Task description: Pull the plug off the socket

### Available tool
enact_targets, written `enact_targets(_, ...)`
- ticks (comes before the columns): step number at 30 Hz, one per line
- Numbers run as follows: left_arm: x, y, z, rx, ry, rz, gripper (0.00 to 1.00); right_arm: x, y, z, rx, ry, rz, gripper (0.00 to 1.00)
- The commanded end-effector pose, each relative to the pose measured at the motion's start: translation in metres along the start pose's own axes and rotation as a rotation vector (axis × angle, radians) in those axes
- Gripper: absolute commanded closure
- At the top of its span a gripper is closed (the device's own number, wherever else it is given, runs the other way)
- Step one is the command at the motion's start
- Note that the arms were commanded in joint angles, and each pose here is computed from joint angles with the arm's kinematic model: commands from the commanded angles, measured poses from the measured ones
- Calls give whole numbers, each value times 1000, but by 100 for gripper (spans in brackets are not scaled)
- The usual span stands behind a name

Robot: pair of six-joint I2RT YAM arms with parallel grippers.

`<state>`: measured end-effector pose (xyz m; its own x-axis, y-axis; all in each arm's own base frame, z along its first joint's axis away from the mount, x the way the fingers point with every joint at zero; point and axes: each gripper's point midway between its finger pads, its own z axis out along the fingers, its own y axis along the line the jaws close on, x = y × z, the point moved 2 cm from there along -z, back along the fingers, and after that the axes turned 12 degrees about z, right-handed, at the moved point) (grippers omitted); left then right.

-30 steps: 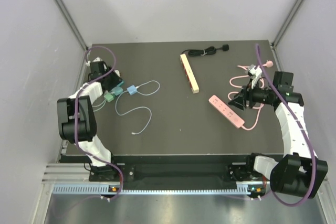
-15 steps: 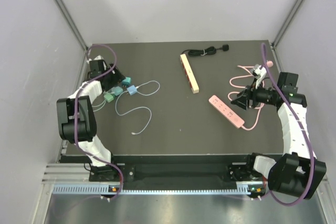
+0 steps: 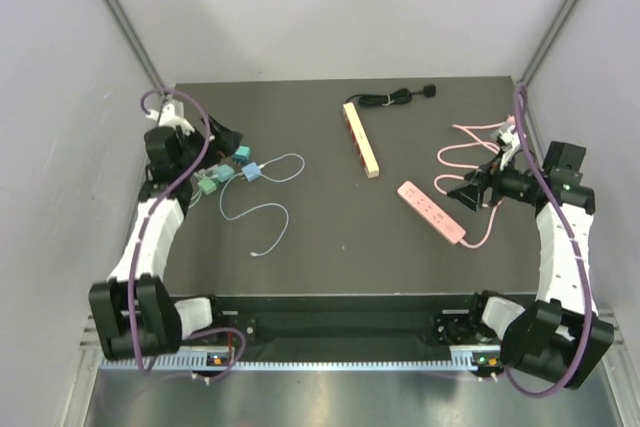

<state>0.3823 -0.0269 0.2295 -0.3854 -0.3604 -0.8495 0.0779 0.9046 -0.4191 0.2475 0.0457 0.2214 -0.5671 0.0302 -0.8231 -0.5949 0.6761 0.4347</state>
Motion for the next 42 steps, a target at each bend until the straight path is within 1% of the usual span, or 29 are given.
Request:
enact_targets(1,10,-42,-28,223,-34,32,1,-13,7,-12,-7,-68,-55,23)
enact_targets(2,12,-47,-36,240,-42,50,1,-15,8,-15,2,-79,-67,21)
enact_targets(3,4,-55,-51,256,-85,79,1,-16,4,-19,24,-92,-70,20)
enact_targets(5,9,-60,-66,273,-102,124,1,-20,4,-24,56,-115,-75,18)
enact_targets(7,3,-69,-89,296,-161,202,1,-23,-4,-30,111,-142,-78,14)
enact_targets(8,8,-70,-94,293,-149,220,1,-26,-2,-34,132,-160,-96,8)
enact_targets(10,12,-74,-107,284,-172,281,1,-29,-8,-40,196,-197,-112,4)
enact_targets(11,14,-76,-116,285,-187,300,1,-30,-9,-42,221,-210,-112,0)
enact_targets(12,20,-73,-118,274,-182,308,1,-29,-12,-42,241,-223,-109,0)
enact_targets(15,26,-62,-125,191,-204,391,1,-35,-13,-49,317,-278,-133,0)
enact_targets(17,27,-52,-128,114,-198,422,1,-39,-18,-56,400,-322,-144,0)
enact_targets(18,31,-52,-129,103,-179,452,1,-41,-20,-59,435,-337,-144,0)
enact_targets(19,31,-50,-128,73,-181,469,1,-50,-25,-70,525,-398,-133,0)
enact_targets(21,35,-49,-132,60,-190,515,1,-50,-39,-84,667,-458,-82,0)
enact_targets(22,37,-52,-133,66,-197,531,1,-54,-38,-91,702,-497,-94,0)
enact_targets(23,39,-48,-136,45,-212,547,1,-51,-43,-96,757,-515,-75,0)
enact_targets(24,39,-51,-138,51,-231,556,1,-51,-48,-108,843,-573,-27,0)
enact_targets(25,37,-52,-143,54,-254,562,1,-51,-50,-113,874,-597,-20,0)
enact_targets(28,38,-54,-146,64,-265,564,1,-44,-54,-116,908,-608,-16,0)
enact_targets(34,41,-56,-144,77,-262,562,1,-41,-60,-120,949,-613,49,0)
enact_targets(36,41,-55,-144,75,-261,562,1,-42,-59,-121,954,-639,84,0)
enact_targets(42,40,-54,-146,70,-272,565,1,-43,-59,-128,989,-676,87,0)
